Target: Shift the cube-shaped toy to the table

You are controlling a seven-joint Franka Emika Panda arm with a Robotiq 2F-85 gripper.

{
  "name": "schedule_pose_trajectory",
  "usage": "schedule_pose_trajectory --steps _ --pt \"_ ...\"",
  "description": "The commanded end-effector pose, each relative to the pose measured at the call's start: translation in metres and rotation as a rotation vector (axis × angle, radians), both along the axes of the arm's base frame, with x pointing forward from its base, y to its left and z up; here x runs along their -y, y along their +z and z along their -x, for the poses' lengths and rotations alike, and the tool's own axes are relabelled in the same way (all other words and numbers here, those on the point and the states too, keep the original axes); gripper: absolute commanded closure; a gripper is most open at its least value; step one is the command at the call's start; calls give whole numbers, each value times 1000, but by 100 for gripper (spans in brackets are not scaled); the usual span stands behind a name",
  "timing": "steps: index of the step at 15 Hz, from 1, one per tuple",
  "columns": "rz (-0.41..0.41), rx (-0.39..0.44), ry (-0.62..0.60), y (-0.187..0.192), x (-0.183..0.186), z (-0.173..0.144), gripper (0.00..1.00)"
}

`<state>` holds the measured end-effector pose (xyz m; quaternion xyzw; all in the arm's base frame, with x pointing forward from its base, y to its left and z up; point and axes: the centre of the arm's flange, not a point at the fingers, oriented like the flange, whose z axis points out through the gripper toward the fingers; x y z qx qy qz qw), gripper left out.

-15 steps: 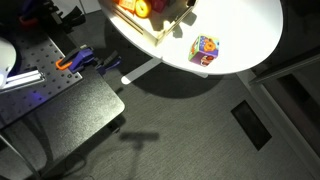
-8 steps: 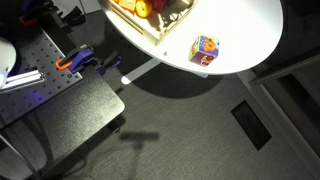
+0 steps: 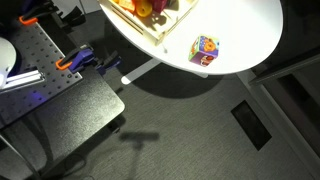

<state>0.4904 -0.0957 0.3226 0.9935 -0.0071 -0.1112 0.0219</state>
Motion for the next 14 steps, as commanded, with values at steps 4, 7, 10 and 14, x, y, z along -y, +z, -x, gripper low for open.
schedule_pose_trajectory --steps 4,7,10,14 --pt "3 29 9 52 -25 41 0" --pt "7 74 -23 66 -30 50 0" --pt "14 105 -51 74 -31 55 0" --pt "8 80 -22 67 -27 44 0"
